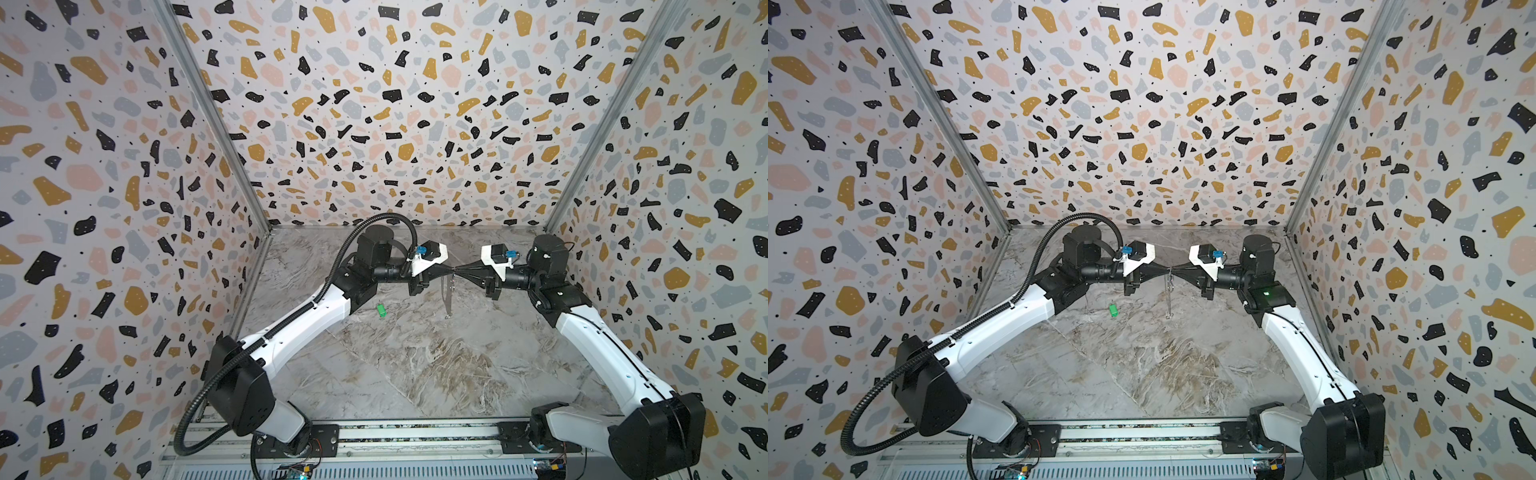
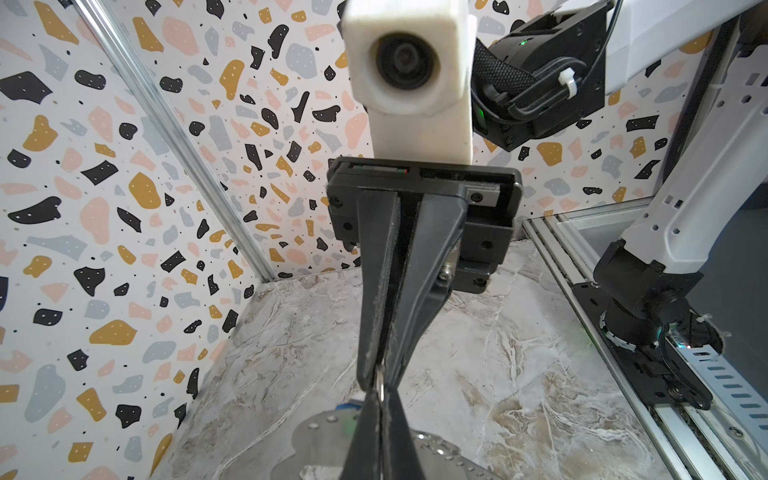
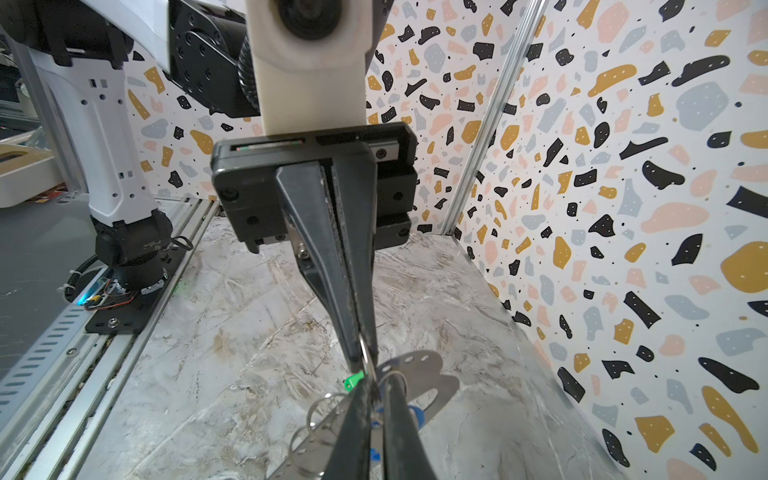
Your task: Remove the keys from the keyring
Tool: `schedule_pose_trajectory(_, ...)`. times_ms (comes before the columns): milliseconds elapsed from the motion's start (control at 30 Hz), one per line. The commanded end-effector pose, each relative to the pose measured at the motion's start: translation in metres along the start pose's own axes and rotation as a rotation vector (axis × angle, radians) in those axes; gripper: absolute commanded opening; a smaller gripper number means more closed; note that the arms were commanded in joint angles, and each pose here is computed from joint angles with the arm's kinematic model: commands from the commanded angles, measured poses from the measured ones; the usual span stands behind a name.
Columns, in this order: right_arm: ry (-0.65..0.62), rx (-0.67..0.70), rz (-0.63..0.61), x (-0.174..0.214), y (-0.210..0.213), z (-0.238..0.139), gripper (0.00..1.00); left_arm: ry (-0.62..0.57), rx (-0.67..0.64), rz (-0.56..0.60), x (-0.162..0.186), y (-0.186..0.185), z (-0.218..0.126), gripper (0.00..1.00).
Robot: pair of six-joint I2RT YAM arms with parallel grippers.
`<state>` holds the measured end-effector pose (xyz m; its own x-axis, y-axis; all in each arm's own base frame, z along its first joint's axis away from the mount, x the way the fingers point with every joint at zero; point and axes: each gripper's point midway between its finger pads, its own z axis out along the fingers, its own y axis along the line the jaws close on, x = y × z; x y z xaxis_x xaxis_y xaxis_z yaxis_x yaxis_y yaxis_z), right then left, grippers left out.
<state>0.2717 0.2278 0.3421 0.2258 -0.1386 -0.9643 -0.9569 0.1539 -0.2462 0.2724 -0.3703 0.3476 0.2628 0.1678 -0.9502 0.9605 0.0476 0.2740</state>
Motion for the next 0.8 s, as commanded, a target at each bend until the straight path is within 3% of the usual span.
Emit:
schedule_pose_trajectory(0, -0.021, -0.011, -0.031, -0.018, 0.001, -0.002, 0.1, -0.04, 0.008, 0.059, -0.022, 0.0, 0.0, 0.0)
schedule_pose_trajectory(400, -0.004, -0.012, 0.009, -0.018, 0.0, -0.002, 0.0, 0.043, -0.043, 0.101, -0.012, 0.006, 0.0, 0.0)
schedule_pose_trajectory(433, 0.005, -0.007, 0.016, -0.017, -0.001, -0.002, 0.0, 0.058, -0.066, 0.114, -0.013, 0.009, -0.002, 0.05)
schedule_pose_trajectory(533, 0.035, 0.015, 0.05, -0.012, -0.004, -0.003, 0.0, 0.122, -0.143, 0.168, -0.012, 0.017, -0.008, 0.31)
schedule_pose_trajectory(767, 0.106, 0.054, 0.143, 0.0, -0.011, -0.003, 0.0, 0.309, -0.309, 0.359, -0.017, 0.025, -0.017, 0.34)
